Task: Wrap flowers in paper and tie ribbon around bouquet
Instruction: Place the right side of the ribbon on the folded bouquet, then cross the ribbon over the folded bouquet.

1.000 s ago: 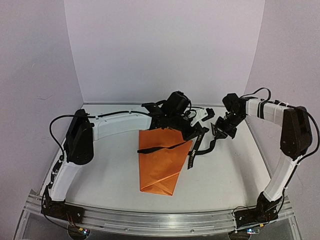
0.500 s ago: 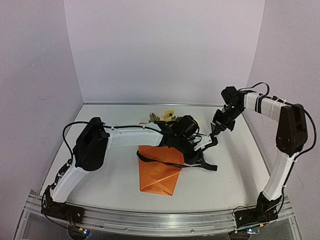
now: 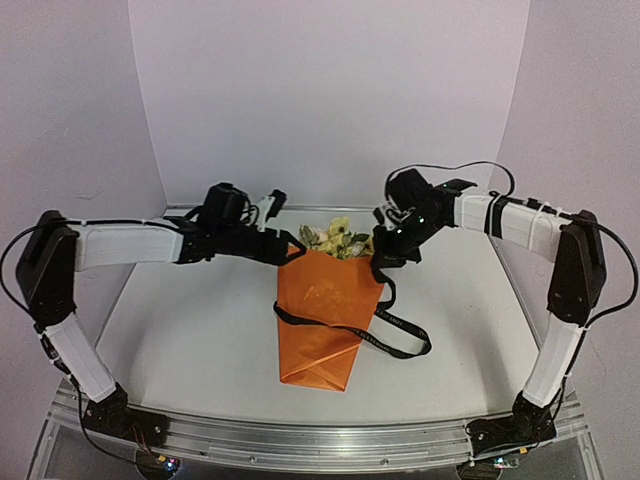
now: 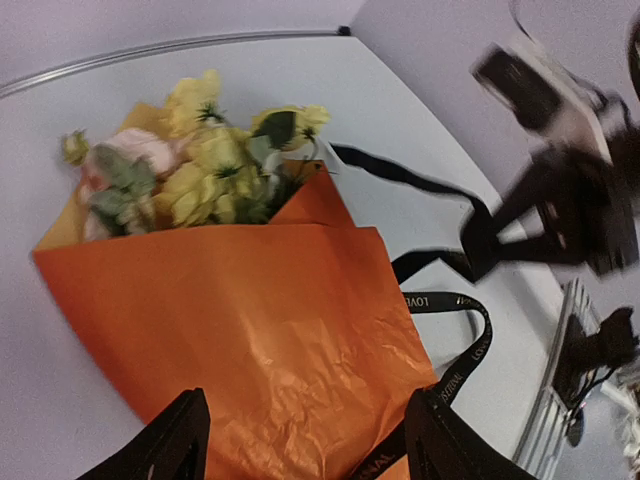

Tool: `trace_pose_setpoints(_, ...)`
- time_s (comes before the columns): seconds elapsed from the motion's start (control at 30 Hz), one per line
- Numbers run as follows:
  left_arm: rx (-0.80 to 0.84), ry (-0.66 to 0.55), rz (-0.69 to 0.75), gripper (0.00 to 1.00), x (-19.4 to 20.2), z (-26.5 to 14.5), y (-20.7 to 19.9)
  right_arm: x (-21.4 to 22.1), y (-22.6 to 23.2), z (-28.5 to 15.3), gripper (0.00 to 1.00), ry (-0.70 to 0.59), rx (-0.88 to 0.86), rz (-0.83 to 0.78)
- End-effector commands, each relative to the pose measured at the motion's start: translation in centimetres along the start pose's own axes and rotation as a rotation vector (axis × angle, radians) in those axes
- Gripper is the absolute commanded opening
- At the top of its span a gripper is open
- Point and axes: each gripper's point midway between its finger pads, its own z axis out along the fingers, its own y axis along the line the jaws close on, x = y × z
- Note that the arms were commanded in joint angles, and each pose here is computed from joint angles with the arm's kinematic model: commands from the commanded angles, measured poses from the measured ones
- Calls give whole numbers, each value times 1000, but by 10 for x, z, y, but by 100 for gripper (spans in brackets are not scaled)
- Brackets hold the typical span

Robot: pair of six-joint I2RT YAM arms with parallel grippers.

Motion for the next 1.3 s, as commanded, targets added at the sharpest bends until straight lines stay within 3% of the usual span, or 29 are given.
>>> trace_pose_setpoints(0.0, -71, -38, -252, 68, 19, -41, 45, 82, 52, -5, 19, 155, -31, -391)
trace_pose_setpoints(0.13, -72, 84, -262, 67, 55, -38, 50, 100, 19, 2, 60, 208, 51, -332)
trace_pose_setpoints(0.23, -85, 120, -236, 66, 60, -36, 52, 89, 18, -7, 75, 167, 62, -280)
trace_pose_setpoints(0.33, -99, 130, -197, 65, 58, -36, 53, 75, 8, -17, 81, 142, 155, -225)
trace_pose_setpoints(0.53, -130, 173, -145, 62, 60, -29, 49, 53, -29, 0, 76, 133, 287, 56)
trace_pose_setpoints(0.87, -103, 182, -149, 62, 61, -25, 44, 10, -49, 76, 69, 36, 103, 465)
trace_pose_setpoints(1.13, -88, 193, -133, 62, 58, -21, 38, 11, -65, 93, 61, 22, 110, 559)
trace_pose_setpoints(1.27, -95, 195, -112, 62, 58, -19, 34, 13, -68, 98, 49, 18, 111, 582)
